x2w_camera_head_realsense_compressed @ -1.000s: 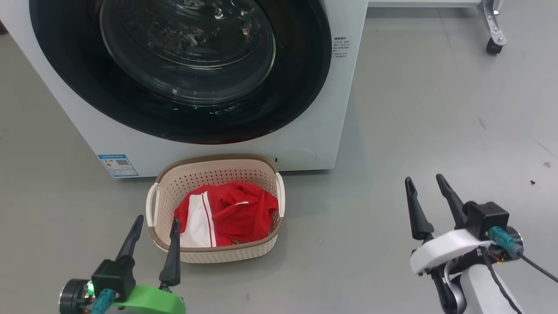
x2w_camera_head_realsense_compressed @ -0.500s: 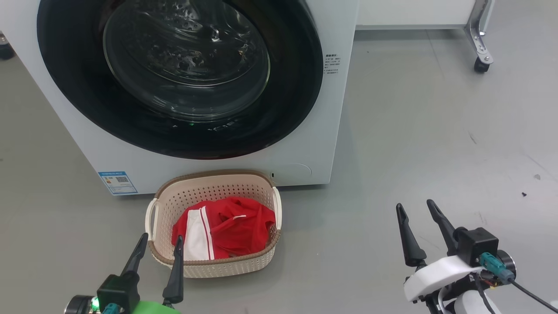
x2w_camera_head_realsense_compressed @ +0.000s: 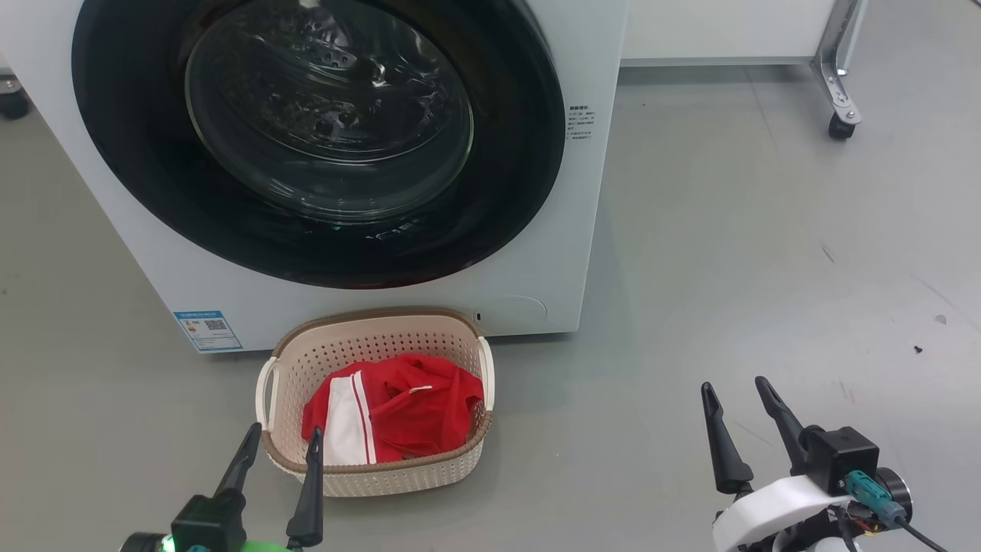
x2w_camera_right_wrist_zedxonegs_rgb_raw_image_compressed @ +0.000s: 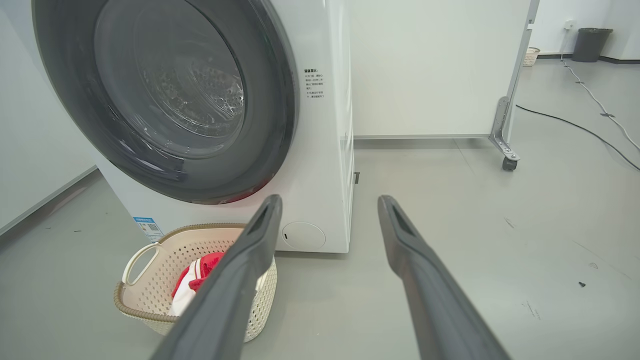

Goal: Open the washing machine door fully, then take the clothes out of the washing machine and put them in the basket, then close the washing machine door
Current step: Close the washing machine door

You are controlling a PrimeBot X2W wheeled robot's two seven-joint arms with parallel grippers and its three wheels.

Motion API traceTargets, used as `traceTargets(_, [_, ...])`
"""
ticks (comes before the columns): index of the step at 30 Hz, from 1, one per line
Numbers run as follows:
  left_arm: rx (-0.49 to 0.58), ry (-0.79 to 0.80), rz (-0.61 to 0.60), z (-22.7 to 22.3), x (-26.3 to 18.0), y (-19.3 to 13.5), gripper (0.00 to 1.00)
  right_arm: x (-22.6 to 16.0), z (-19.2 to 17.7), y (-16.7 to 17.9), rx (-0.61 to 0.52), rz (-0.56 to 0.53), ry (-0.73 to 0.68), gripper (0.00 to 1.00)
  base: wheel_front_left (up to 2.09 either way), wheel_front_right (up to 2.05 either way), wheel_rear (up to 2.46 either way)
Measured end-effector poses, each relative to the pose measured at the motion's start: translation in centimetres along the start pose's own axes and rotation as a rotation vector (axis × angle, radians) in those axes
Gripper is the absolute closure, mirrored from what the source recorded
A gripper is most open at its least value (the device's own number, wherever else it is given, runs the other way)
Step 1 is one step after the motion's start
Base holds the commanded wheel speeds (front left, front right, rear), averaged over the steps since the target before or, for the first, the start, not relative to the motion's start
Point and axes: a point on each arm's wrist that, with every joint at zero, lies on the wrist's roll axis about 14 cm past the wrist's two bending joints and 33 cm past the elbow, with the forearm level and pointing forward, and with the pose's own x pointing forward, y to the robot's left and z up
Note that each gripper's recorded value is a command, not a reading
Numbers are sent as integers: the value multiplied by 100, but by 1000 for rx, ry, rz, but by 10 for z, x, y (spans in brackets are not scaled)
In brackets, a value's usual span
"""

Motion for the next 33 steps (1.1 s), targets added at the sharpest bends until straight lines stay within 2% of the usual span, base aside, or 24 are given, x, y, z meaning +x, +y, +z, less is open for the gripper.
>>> traceTargets(33, [1,-6,-9,3,-1,-2,0,-6,3,1,7,-20,-13,0,0,0,0])
